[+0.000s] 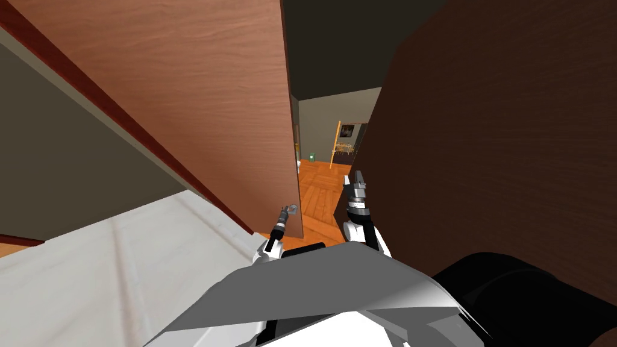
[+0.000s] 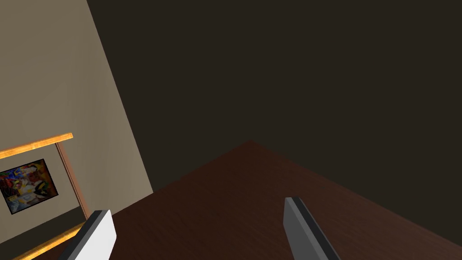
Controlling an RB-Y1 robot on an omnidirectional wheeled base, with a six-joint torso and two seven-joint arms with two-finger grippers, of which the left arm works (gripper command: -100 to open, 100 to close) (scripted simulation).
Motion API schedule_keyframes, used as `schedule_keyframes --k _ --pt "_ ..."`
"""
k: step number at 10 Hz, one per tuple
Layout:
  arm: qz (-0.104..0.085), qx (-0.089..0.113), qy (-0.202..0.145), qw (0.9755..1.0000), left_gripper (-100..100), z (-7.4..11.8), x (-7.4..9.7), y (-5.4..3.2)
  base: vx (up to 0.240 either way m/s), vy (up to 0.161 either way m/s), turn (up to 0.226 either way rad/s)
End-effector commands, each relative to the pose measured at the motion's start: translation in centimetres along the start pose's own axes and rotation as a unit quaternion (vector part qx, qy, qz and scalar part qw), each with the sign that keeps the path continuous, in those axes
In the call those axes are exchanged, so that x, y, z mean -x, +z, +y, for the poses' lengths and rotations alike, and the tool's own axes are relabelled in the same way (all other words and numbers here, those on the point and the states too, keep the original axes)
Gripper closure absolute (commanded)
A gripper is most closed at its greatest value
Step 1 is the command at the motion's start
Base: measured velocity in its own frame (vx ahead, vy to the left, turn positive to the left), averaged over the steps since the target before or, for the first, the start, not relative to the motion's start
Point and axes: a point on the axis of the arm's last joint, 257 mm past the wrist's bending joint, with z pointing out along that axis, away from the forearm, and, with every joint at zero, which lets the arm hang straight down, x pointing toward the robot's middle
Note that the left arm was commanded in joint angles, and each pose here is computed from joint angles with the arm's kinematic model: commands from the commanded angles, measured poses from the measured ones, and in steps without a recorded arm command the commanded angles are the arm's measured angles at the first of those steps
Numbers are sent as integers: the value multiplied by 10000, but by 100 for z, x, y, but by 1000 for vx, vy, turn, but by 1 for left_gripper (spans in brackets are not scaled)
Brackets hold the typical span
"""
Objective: Push the door open
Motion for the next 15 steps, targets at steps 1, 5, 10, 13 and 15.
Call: schedule_keyframes --k 1,5,10,13,15 --pt "-55 -108 28 9999 100 -67 89 65 52 -38 0" --pt "-423 -74 -12 9991 100 -45 353 46 122 -124 67" --pt "-719 -66 -88 9974 100 -40 525 32 130 -126 59" --pt "-878 -61 -153 9960 100 -35 595 24 150 -129 66" --pt "-953 -24 -130 9954 100 -5 692 -11 110 -52 32"
